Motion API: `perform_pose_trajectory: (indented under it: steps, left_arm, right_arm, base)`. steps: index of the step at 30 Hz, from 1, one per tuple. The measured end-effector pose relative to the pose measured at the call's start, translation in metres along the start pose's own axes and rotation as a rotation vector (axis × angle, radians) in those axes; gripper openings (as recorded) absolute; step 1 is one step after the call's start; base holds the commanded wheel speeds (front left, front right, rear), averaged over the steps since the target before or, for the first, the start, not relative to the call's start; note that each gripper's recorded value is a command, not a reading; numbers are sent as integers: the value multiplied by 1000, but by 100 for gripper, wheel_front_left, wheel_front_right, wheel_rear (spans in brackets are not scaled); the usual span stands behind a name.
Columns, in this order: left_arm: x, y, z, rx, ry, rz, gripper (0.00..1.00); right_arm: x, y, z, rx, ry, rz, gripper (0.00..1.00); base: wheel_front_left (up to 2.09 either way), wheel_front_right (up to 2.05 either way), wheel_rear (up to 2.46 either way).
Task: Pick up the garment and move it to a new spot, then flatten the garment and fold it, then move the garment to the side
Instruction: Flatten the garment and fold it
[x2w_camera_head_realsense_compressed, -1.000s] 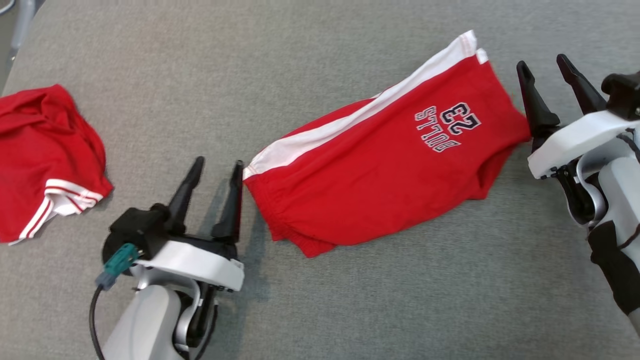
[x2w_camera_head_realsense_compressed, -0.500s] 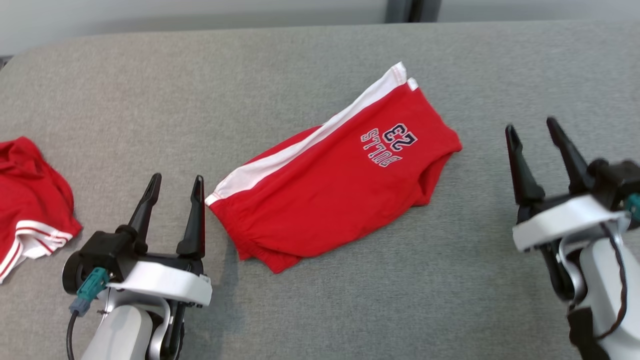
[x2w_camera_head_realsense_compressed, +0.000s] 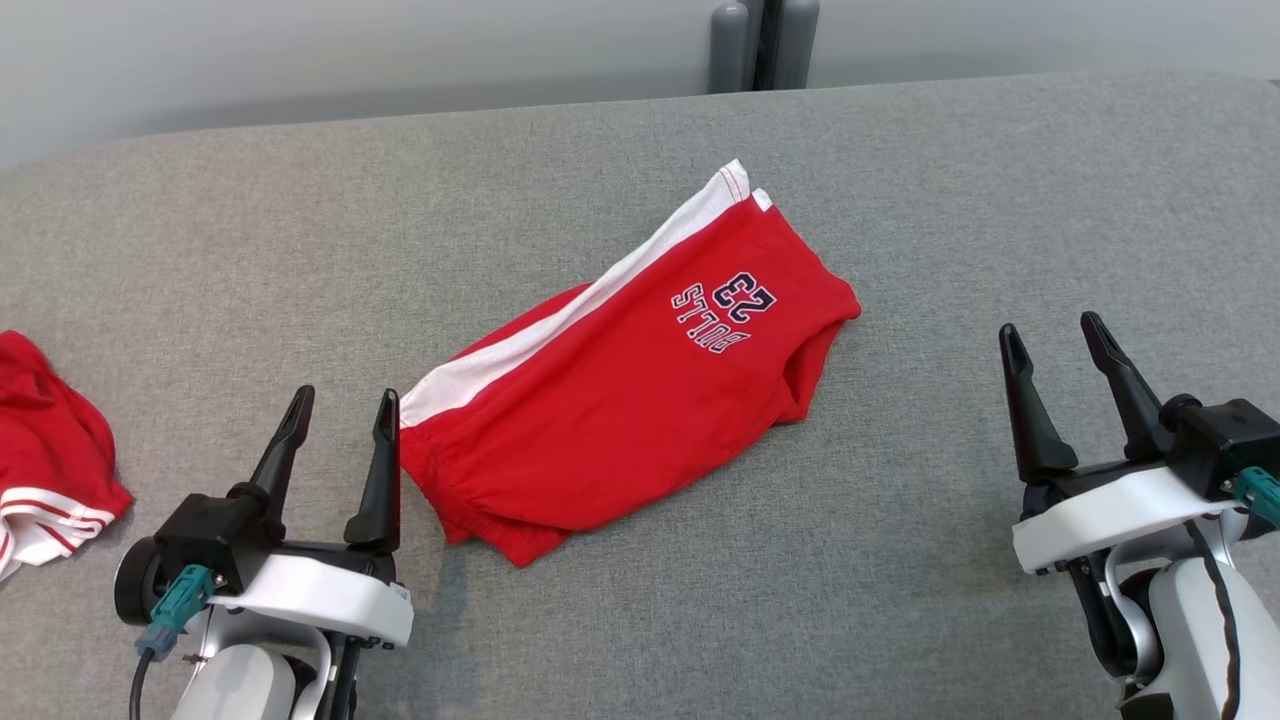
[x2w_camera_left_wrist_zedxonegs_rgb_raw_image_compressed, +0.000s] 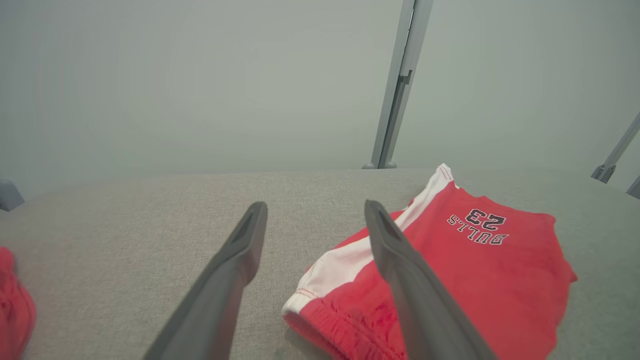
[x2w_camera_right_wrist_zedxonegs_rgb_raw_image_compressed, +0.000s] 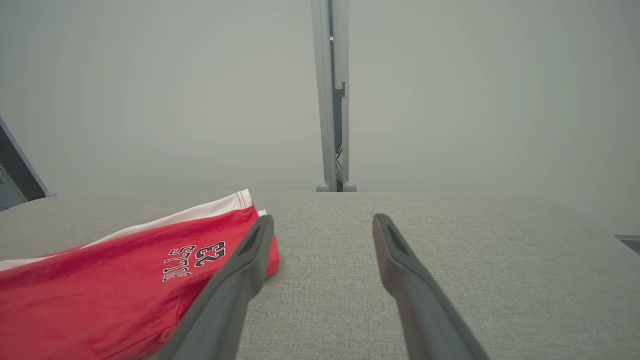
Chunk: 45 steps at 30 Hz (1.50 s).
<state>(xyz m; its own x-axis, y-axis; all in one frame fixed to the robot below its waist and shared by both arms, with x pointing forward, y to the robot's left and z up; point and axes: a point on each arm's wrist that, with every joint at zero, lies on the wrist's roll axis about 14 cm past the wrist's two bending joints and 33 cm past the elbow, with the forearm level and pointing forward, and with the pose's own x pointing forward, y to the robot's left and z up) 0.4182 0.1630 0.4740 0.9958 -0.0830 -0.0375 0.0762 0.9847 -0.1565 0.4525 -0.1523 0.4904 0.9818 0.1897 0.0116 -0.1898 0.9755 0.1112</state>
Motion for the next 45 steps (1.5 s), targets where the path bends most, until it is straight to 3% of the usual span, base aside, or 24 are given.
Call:
perform_pose_trajectory:
  steps: [8, 16, 24, 32, 33, 34, 35, 36, 45]
  left_arm:
    - [-1, 1, -3, 1, 14, 2, 100]
    - [9, 3, -5, -2, 13, 6, 100]
    - [16, 7, -14, -5, 32, 12, 100]
    - [16, 12, -25, -8, 57, 26, 100]
    - [16, 12, -26, -8, 61, 26, 100]
    - [16, 11, -26, -9, 62, 25, 100]
    - [17, 11, -26, -10, 61, 23, 100]
    - [17, 10, -26, -10, 60, 21, 100]
    - [26, 0, -25, -7, 50, -15, 100]
  right_arm:
    - [1, 1, -3, 5, 16, 1, 100]
    - [44, 2, -7, -15, 47, 35, 100]
    - [82, 39, -63, 14, 231, 141, 100]
    - [82, 61, -116, 61, 402, 176, 100]
    - [80, 62, -119, 69, 413, 173, 54]
    - [79, 62, -121, 75, 419, 172, 38]
    - [79, 62, -121, 85, 420, 169, 11]
    - [78, 62, -121, 98, 417, 164, 0]
    - [52, 43, -121, 225, 370, 79, 0]
  base:
    - [0, 0, 0]
    - [0, 0, 0]
    - [0, 0, 0]
    - [0, 0, 0]
    - [0, 0, 0]
    - [0, 0, 0]
    - [0, 0, 0]
    - [0, 0, 0]
    - [0, 0, 0]
